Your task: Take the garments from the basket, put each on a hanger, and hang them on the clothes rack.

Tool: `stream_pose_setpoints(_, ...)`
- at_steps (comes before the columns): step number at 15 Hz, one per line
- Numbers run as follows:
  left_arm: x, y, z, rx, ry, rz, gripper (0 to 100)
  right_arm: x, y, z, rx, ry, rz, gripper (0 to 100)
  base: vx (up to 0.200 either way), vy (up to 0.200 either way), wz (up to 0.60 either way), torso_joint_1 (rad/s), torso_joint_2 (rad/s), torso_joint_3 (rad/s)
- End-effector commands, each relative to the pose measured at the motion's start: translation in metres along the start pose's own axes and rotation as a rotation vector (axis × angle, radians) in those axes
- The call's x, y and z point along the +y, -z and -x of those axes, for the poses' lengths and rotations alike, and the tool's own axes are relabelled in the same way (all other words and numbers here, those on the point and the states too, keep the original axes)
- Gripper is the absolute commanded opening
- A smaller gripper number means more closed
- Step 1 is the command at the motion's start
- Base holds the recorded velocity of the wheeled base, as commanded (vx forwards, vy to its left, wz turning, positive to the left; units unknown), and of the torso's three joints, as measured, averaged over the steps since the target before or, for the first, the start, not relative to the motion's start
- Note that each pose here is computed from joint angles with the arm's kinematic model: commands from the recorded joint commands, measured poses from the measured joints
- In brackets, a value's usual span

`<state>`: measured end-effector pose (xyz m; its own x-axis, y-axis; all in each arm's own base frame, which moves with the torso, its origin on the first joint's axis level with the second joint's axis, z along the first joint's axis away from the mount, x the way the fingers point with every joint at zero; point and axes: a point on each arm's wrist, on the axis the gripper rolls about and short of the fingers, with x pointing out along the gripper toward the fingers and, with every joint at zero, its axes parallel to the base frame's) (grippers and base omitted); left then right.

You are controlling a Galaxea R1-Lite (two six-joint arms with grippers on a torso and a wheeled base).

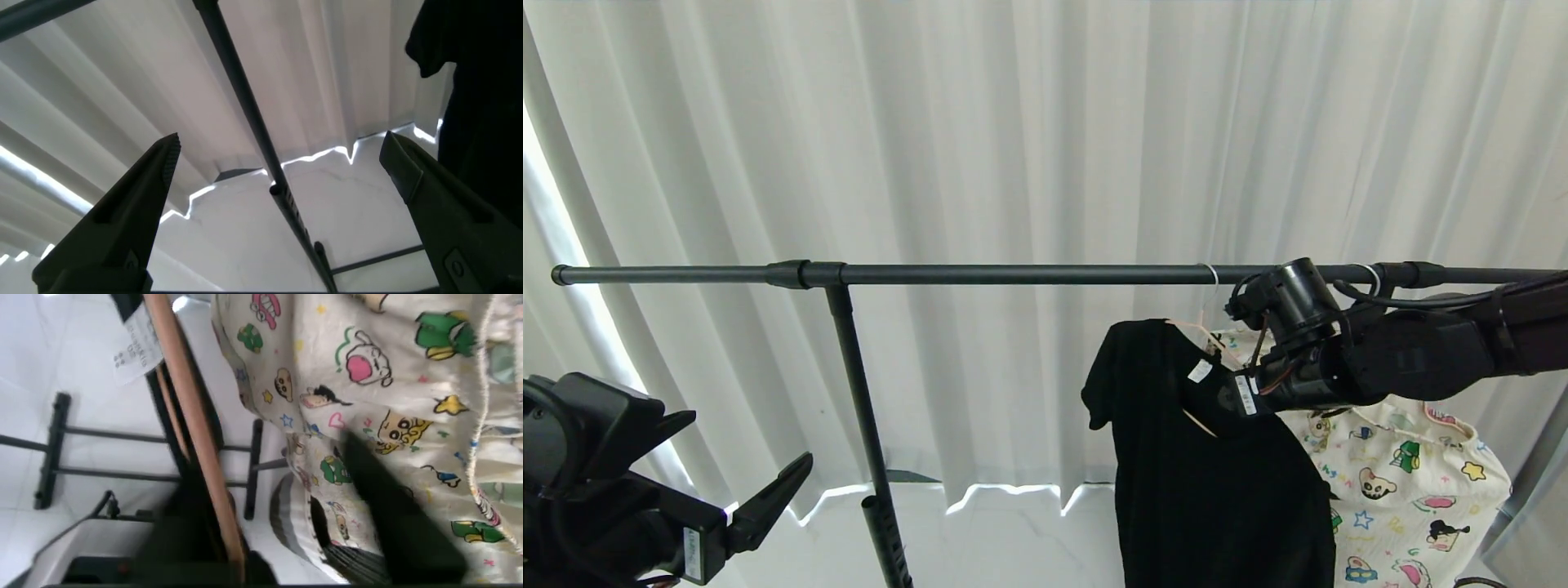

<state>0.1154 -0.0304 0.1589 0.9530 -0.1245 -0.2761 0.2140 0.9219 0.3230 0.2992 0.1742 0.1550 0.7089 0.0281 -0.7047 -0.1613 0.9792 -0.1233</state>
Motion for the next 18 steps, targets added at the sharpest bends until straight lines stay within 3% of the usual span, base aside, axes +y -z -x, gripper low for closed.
stream_pose_setpoints(1,0.0,0.0,0.001,-0.004,-0.004,0.001,100,-0.011,-0.008,0.041,-0.077,-0.027,-0.032,100,0.0,0.0,0.0,0.0,0.0,0.0)
stream_pose_setpoints(2,0.0,0.0,0.001,-0.004,-0.004,0.003,100,-0.014,-0.01,0.053,-0.097,-0.036,-0.042,100,0.0,0.0,0.0,0.0,0.0,0.0)
stream_pose_setpoints(4,0.0,0.0,0.0,0.0,-0.006,0.003,100,-0.03,-0.015,0.11,-0.215,-0.115,-0.098,100,0.0,0.0,0.0,0.0,0.0,0.0)
stream_pose_setpoints(6,0.0,0.0,0.0,0.0,-0.006,0.001,100,-0.045,-0.003,0.141,-0.238,-0.115,-0.108,100,0.0,0.0,0.0,0.0,0.0,0.0)
stream_pose_setpoints(9,0.002,0.0,0.001,0.007,-0.039,0.003,100,-0.079,0.034,0.179,-0.076,-0.036,-0.076,100,0.0,0.0,0.0,0.0,0.0,0.0)
stream_pose_setpoints(11,0.003,0.0,0.001,0.021,-0.086,0.003,100,-0.097,0.049,0.192,-0.022,0.019,-0.074,100,-0.1,0.0,0.0,0.001,0.0,0.004)
stream_pose_setpoints(14,0.004,0.001,0.001,0.026,-0.094,0.006,100,-0.112,0.057,0.193,-0.008,0.082,-0.076,100,-0.2,0.0,0.0,-0.001,0.0,0.004)
stream_pose_setpoints(18,0.005,0.007,0.004,0.039,-0.117,0.018,100,-0.116,0.057,0.192,0.0,0.1,-0.081,100,-0.2,0.0,0.0,0.004,0.0,0.005)
